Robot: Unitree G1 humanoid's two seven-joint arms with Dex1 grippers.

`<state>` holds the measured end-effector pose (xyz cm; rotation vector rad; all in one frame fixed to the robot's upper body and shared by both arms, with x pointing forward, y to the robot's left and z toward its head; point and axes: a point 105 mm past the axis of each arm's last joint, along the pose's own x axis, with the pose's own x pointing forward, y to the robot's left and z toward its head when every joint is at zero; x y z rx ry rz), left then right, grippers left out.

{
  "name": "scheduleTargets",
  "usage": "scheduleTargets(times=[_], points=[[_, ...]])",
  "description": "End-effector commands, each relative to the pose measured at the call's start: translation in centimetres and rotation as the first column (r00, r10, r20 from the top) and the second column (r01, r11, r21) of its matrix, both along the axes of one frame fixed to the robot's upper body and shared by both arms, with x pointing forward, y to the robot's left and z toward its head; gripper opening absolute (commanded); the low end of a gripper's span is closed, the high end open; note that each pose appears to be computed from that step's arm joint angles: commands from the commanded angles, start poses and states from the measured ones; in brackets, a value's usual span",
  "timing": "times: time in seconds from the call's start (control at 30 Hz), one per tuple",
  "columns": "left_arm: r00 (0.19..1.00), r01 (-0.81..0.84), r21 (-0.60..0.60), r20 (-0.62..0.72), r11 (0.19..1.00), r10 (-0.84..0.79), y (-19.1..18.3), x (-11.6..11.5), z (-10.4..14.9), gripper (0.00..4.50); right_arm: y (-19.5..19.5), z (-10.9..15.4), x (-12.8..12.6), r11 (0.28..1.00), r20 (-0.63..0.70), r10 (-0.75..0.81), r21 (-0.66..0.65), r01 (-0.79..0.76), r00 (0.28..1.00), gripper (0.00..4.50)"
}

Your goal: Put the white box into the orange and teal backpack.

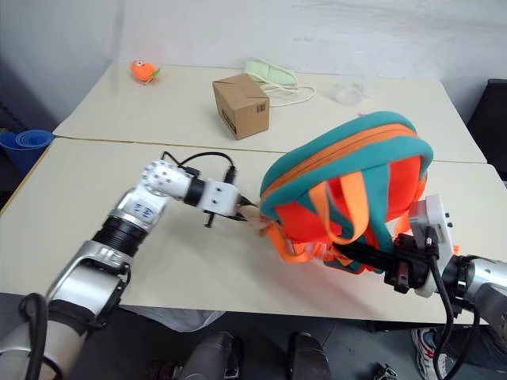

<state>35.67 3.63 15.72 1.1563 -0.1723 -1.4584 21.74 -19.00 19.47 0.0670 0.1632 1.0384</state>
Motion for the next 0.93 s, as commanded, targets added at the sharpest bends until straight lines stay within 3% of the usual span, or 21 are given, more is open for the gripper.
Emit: scheduleTargets(times=[0.03,0.13,0.3,0.33,0.5,0.67,0.73,0.77,0.83,0.93], points=[[0.997,-0.074,-0.101,0.027,0.992,0.077,-2.0,1.0,0.2,0.72,-0.5,1.0,0.1,1.0,0.06,0.0,-0.013,0.0,0.998,0.0],[0.992,-0.126,-0.197,-0.021,0.972,0.124,-2.3,1.5,1.3,0.72,-0.7,1.3,0.0,1.0,0.063,0.018,-0.019,-0.017,0.998,0.0],[0.985,-0.163,-0.162,-0.086,0.973,0.15,-0.5,1.4,0.4,0.72,-1.3,1.2,0.4,0.999,0.051,0.008,-0.033,-0.006,0.999,0.0],[0.977,-0.183,-0.168,-0.138,0.969,0.161,0.1,1.3,0.3,0.72,-1.7,1.1,0.6,0.999,0.038,-0.01,-0.045,0.012,0.999,0.34],[0.875,-0.291,-0.269,-0.463,0.918,0.142,3.1,-0.1,2.0,2.28,-5.1,1.6,0.3,0.994,-0.01,-0.067,-0.09,0.066,0.998,1.91],[0.773,-0.387,-0.304,-0.621,0.87,0.127,9.5,-1.9,5.1,3.86,-12.8,3.4,-2.0,0.962,-0.061,-0.243,-0.146,0.232,0.968,3.63],[0.733,-0.457,-0.357,-0.67,0.814,0.118,13.5,-3.0,8.1,4.46,-16.9,4.8,-3.2,0.918,-0.051,-0.383,-0.135,0.374,0.922,4.27],[0.727,-0.481,-0.394,-0.678,0.783,0.105,15.0,-3.7,9.5,4.5,-18.3,5.1,-3.7,0.894,-0.037,-0.438,-0.126,0.43,0.898,4.49],[0.726,-0.503,-0.436,-0.682,0.747,0.09,15.9,-4.5,11.0,4.5,-19.3,5.2,-4.0,0.873,-0.012,-0.479,-0.115,0.475,0.878,4.49],[0.736,-0.541,-0.454,-0.662,0.708,0.138,15.5,-4.1,10.2,4.5,-19.1,4.0,-3.1,0.857,0.027,-0.509,-0.085,0.509,0.861,4.49]])
